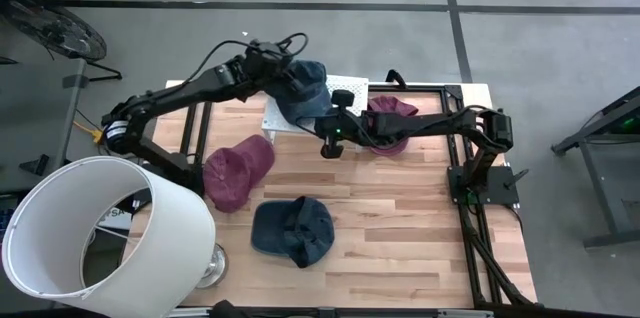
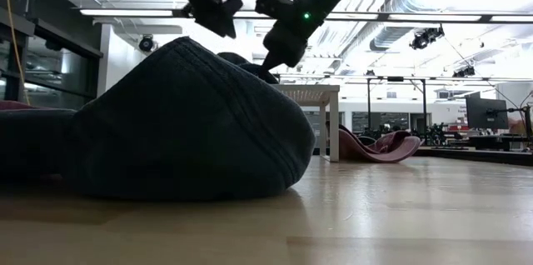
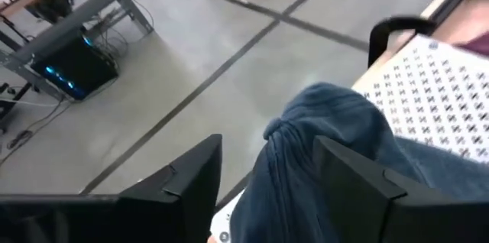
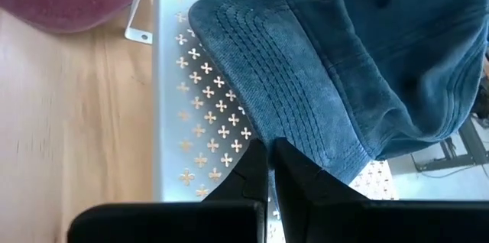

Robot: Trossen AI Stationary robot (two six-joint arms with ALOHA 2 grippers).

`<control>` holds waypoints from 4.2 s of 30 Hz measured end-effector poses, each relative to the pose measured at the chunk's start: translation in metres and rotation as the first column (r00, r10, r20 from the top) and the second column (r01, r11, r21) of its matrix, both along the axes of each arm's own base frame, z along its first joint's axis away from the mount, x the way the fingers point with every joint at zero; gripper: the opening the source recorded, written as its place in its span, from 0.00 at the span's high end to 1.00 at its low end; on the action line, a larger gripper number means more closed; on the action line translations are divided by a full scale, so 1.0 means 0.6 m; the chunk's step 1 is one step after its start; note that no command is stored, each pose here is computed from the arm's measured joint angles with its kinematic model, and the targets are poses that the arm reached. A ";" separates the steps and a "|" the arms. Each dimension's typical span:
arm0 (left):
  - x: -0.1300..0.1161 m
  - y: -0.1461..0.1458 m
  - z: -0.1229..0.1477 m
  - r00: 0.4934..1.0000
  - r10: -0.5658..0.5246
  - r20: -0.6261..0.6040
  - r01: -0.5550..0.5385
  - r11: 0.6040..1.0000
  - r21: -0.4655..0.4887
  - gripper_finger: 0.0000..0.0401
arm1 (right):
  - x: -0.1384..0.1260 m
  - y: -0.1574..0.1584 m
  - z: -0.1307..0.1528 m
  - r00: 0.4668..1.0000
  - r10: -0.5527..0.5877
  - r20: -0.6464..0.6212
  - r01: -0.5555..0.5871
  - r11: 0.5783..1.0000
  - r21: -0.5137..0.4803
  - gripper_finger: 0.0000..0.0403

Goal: Pick & Place hat
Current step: Put the top black cap on the shelf

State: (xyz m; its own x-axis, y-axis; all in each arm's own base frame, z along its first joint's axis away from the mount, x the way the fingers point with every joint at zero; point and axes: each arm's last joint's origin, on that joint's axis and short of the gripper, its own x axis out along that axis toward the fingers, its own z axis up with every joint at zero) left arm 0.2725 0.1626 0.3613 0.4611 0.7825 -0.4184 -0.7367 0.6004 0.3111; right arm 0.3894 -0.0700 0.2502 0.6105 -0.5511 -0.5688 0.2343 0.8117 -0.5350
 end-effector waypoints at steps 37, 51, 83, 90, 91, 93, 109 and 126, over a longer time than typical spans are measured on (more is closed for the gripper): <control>-0.047 -0.077 0.073 0.988 -0.150 0.049 0.143 0.983 0.117 0.47 | 0.015 0.061 0.011 0.998 0.055 0.039 -0.050 0.991 -0.125 0.90; -0.128 -0.189 0.115 0.940 -0.318 0.128 0.312 0.948 0.066 0.47 | 0.018 0.023 0.015 0.999 0.043 0.011 -0.039 0.976 -0.215 0.42; -0.226 -0.289 0.142 0.806 -0.514 0.294 0.531 0.847 0.024 0.47 | 0.030 -0.039 -0.022 0.995 0.067 -0.078 -0.085 0.962 -0.260 0.72; -0.226 -0.289 0.141 0.808 -0.514 0.290 0.531 0.847 0.022 0.47 | 0.031 -0.039 -0.019 0.997 0.055 -0.056 -0.068 0.963 -0.262 0.92; -0.226 -0.289 0.141 0.808 -0.514 0.288 0.531 0.847 0.022 0.47 | 0.031 -0.037 -0.017 0.997 0.056 -0.051 -0.067 0.962 -0.266 0.95; -0.226 -0.289 0.140 0.809 -0.514 0.284 0.531 0.847 0.020 0.47 | 0.033 -0.032 -0.014 0.997 0.055 -0.050 -0.067 0.956 -0.287 0.97; -0.226 -0.289 0.139 0.811 -0.516 0.276 0.531 0.847 0.020 0.47 | 0.049 0.021 0.040 0.993 -0.101 0.057 0.114 0.941 -0.319 0.99; -0.226 -0.289 0.141 0.809 -0.513 0.287 0.529 0.848 0.022 0.47 | 0.077 0.030 -0.002 0.969 -0.160 0.187 0.198 0.959 -0.202 0.99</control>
State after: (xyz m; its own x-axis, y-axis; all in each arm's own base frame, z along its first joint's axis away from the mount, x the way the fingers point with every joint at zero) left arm 0.1369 -0.0106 0.4458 0.8939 0.3713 -0.2513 -0.3576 0.9285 0.0998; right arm 0.4359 -0.0522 0.2490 0.5662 -0.7589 -0.3216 0.4660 0.6166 -0.6345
